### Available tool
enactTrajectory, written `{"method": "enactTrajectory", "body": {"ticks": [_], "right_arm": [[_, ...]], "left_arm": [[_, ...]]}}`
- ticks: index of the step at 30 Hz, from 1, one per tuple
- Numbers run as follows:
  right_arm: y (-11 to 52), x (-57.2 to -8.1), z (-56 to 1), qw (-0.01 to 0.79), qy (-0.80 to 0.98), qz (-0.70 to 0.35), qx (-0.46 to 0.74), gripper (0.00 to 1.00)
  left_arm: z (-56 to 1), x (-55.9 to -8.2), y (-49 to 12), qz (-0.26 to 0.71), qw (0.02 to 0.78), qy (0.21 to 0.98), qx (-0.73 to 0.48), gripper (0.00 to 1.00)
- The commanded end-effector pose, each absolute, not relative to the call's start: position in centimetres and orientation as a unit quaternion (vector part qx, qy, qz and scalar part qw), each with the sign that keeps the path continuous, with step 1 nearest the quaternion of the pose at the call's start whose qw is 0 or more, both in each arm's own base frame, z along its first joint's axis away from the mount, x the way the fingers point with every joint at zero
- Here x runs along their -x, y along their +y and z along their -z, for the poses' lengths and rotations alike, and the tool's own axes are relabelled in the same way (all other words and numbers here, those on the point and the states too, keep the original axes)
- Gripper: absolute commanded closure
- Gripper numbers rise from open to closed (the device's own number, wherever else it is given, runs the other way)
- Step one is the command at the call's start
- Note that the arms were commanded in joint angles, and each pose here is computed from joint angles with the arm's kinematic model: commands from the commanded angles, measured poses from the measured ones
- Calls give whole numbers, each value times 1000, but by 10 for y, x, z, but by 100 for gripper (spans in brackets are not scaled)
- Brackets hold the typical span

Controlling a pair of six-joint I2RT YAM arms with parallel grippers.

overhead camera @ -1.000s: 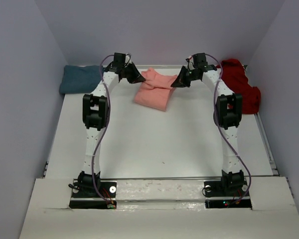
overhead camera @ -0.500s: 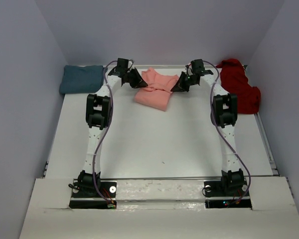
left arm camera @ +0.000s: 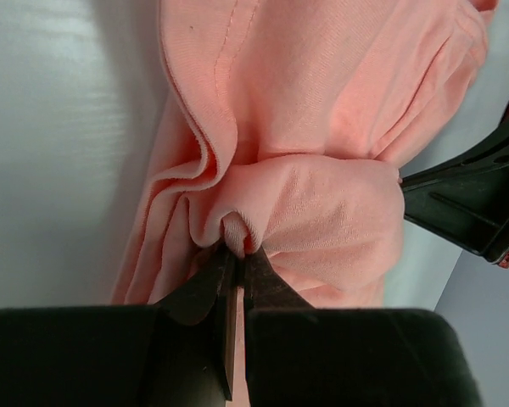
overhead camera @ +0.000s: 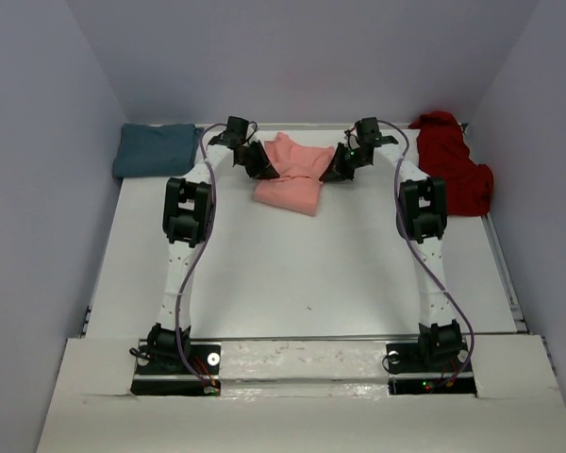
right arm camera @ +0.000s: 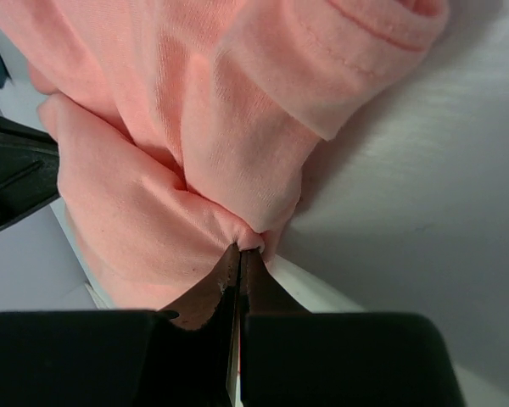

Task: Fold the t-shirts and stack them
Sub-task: Fold the tshirt

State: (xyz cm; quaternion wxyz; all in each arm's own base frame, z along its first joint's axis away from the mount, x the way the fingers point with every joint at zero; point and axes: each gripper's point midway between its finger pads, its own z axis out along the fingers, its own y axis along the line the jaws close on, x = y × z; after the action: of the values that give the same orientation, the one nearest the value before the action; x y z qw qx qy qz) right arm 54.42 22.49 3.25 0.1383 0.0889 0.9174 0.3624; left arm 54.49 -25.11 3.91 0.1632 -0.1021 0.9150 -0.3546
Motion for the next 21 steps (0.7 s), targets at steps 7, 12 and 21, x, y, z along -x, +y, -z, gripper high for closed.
{"method": "enactTrajectory", "body": {"ticks": [7, 12, 21], "right_arm": [[240, -448, -6, 54, 960, -274, -19, 100], [227, -397, -9, 11, 970, -244, -2, 100], [186, -290, -39, -60, 978, -200, 14, 100]], "left_arm": [[15, -402, -239, 219, -3, 974, 60, 99], [25, -315, -235, 170, -69, 983, 3, 99], [11, -192, -194, 125, -146, 981, -23, 100]]}}
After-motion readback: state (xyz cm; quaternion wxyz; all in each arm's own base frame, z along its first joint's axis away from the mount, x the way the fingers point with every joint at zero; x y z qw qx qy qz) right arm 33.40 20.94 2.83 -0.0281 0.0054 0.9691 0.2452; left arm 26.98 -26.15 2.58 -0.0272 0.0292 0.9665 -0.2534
